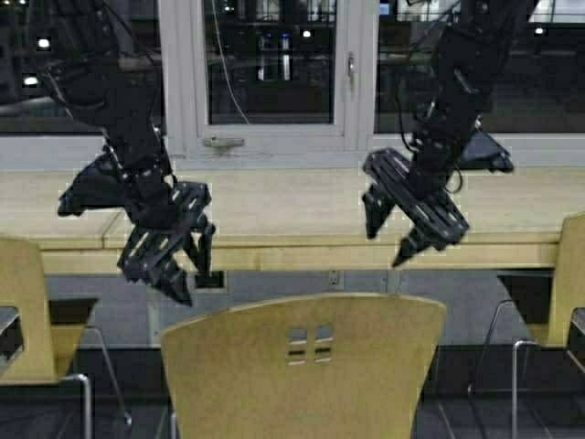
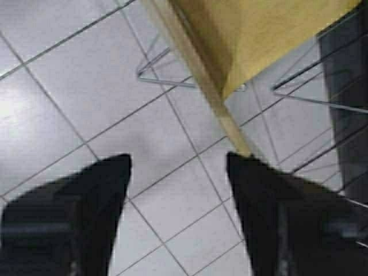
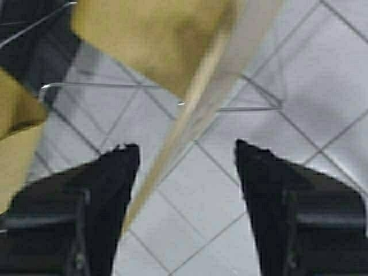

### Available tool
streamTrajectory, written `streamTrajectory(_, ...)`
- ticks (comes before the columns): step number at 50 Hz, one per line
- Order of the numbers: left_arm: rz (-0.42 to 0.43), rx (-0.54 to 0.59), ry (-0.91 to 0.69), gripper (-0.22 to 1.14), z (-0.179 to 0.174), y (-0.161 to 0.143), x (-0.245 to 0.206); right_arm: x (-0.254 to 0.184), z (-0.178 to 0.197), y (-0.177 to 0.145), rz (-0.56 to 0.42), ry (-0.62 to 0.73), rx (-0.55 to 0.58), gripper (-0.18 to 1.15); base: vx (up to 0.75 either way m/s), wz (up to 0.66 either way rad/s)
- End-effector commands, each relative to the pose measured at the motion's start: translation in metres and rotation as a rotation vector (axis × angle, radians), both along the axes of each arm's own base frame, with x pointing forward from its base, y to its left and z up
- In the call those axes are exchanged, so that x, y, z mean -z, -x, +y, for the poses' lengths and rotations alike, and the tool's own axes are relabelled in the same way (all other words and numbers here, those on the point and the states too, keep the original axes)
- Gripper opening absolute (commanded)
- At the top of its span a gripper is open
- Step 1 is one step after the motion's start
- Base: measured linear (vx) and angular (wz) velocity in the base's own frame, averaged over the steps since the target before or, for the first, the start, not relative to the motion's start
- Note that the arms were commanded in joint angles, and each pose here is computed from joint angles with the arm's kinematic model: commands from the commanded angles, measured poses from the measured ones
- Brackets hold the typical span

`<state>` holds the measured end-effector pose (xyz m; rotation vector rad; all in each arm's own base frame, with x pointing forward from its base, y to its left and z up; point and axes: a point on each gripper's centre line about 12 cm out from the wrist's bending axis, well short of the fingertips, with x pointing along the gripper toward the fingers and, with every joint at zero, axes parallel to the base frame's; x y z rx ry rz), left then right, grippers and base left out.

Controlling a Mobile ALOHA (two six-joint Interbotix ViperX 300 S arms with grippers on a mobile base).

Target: Push the chairs under the table

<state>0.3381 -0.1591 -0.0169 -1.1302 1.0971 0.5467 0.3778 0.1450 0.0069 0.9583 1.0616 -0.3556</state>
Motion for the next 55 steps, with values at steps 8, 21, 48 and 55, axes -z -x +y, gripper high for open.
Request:
streamTrajectory(8,-0.027,-0.022,0.005,0.88,-0.013,-0.02,0.013,0.005,0.01,-0.024,-0.037,-0.007,-0.006,0.87,0.0,-0.02)
streamTrajectory(21,-0.069,-0.036,0.011,0.88,-0.021,-0.044,0.02,0.016,0.017,-0.047,-0.056,-0.017,0.002,0.87,-0.01,0.01)
streamTrajectory(48,-0.07,-0.071,0.01,0.88,-0.019,-0.075,0.056,0.069,0.014,-0.06,0.006,-0.006,0.034,0.87,0.0,0.0)
streamTrajectory(55,-0.071,-0.085,0.01,0.88,-0.017,-0.086,0.069,0.085,0.012,-0.071,0.005,-0.002,0.039,0.87,0.0,0.0)
